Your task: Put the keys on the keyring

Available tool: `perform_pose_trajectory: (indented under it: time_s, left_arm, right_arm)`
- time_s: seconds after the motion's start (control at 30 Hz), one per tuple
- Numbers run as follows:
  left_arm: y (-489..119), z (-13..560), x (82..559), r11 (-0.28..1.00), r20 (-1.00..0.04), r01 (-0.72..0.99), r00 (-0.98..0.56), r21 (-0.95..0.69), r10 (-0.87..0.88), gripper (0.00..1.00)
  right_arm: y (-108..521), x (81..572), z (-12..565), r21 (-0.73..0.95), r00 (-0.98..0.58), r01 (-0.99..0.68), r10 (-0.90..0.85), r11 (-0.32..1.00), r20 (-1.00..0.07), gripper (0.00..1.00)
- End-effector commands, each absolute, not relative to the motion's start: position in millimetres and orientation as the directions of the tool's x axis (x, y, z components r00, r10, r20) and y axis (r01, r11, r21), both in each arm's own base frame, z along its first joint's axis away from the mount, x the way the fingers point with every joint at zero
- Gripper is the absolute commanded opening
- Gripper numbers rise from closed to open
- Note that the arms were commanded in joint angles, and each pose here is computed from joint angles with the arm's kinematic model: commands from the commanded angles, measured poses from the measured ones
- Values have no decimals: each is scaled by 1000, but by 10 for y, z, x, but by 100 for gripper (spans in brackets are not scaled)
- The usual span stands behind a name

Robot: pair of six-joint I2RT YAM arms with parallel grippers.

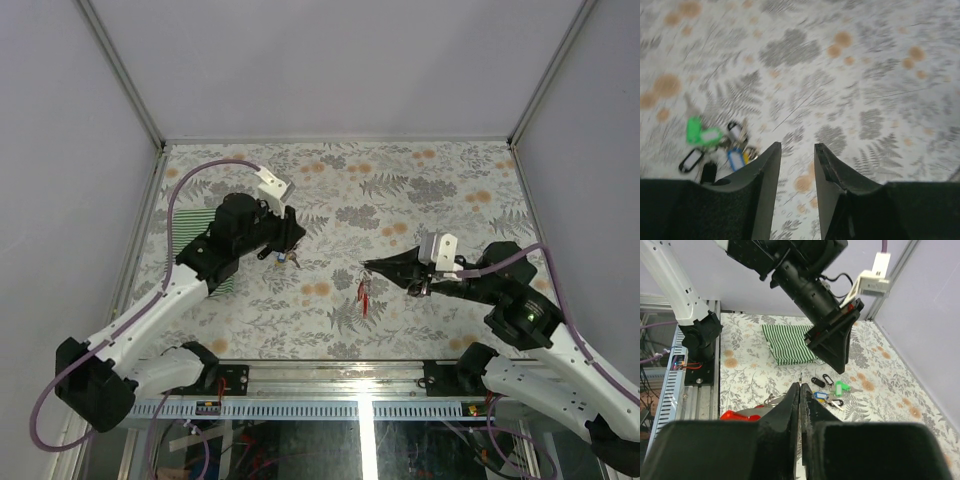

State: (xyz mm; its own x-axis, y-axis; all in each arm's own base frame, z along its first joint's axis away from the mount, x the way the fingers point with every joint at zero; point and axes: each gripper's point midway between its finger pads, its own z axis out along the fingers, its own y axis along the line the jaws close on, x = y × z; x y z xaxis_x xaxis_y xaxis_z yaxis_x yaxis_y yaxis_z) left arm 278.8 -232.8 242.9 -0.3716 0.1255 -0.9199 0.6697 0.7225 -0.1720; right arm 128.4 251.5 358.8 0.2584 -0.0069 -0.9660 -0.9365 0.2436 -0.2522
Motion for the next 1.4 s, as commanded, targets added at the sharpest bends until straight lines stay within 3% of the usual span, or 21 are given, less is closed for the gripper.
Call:
perform_pose_trajectory:
  time_s: [0.0, 0.23, 0.8, 1.37]
  left_arm:
    - [-1926, 2113, 3161, 869, -896, 434, -443, -237, -24, 35]
    - [-1527, 1460, 3451, 960, -838, 218, -544, -175, -29, 42]
    - [-1402, 604, 3758, 962, -705, 232, -706, -146, 64, 43]
    - [-1297, 439, 3827, 971, -677, 226, -727, -74, 117, 34]
  right_arm:
    - [2492, 1292, 3655, -214, 230, -937, 26, 276, -973, 0]
    - [2512, 1287, 3540, -167, 180, -948, 24, 271, -983, 0]
    - [2528, 1222, 3494, -112, 127, -963, 46, 247, -991, 0]
    - [2558, 1186, 3492, -92, 107, -971, 55, 223, -993, 0]
